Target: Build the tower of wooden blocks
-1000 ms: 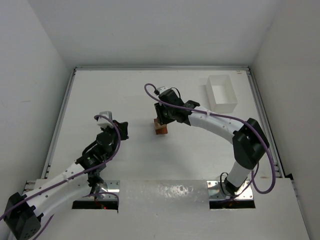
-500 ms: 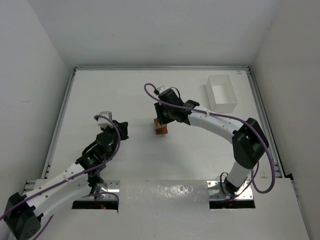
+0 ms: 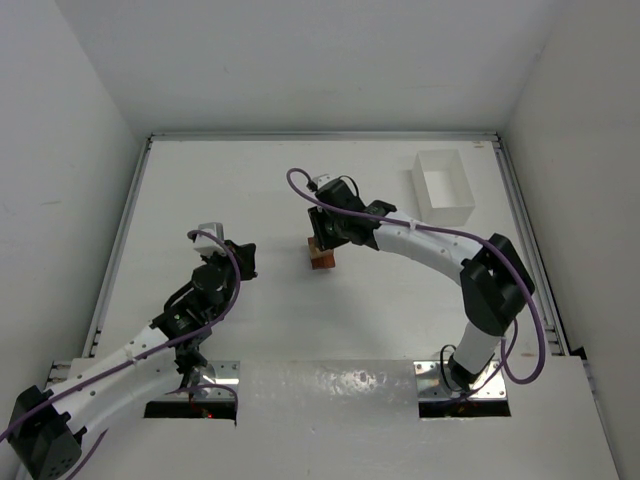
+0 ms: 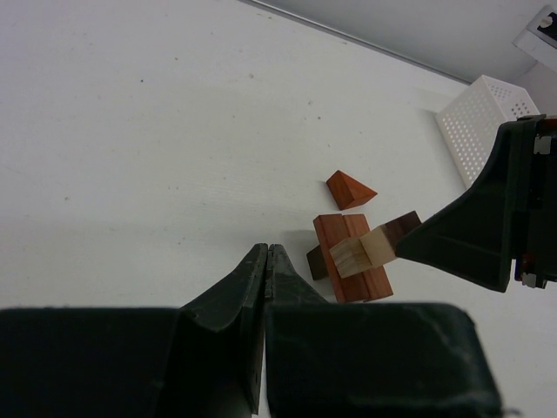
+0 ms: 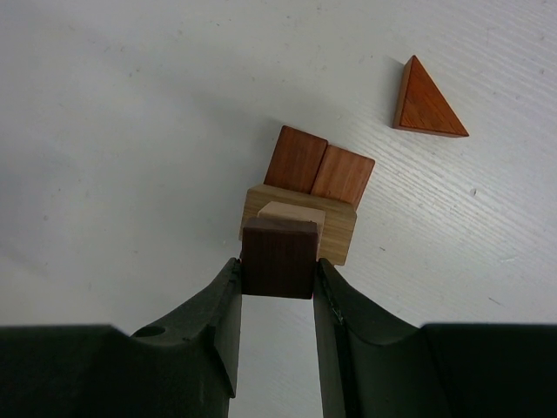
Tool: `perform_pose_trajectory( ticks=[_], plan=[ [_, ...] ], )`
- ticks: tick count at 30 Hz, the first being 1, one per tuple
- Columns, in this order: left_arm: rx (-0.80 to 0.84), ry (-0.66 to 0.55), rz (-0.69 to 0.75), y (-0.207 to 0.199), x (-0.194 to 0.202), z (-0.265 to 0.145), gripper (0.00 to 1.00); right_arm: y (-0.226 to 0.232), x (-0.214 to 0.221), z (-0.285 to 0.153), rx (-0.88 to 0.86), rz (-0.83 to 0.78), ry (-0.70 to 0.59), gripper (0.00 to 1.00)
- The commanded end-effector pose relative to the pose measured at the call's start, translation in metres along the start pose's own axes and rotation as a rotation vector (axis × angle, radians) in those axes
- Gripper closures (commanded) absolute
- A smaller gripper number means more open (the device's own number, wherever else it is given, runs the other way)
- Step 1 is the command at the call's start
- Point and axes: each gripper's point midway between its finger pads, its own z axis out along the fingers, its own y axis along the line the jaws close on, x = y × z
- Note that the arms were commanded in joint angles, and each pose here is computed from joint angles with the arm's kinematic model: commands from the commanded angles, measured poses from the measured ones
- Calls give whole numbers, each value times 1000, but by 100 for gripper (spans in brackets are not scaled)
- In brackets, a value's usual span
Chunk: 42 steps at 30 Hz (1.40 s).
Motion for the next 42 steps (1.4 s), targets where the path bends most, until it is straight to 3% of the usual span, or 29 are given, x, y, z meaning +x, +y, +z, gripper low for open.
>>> perform_pose_trajectory(
  ticks=[1,24,34,35,38,40,42],
  plan=[
    [31,-36,-18,-10,-12,-1,100,9,-20,-3,-17,-1,-51,72],
    [39,-37,-19,-11,-13,-1,100,11,-26,-7,-28,8,-67,58],
    [16,-56,-19,-6,-18,-3,100,4,-72,-62,7,-3,-254,51],
    [9,-56,-16,-5,-18,-3,100,0,-79,-77,19,-5,-294,52],
    [-14,-67,-13,0,-20,-3,100,-29,-77,-90,67,27,-346,71],
    [-33,-75,-10,3,-20,-3,100,-61,-67,-81,85,95,-349,84],
    [-46,-77,-8,5,-20,-2,100,-82,-66,-74,57,141,-362,89]
  ],
)
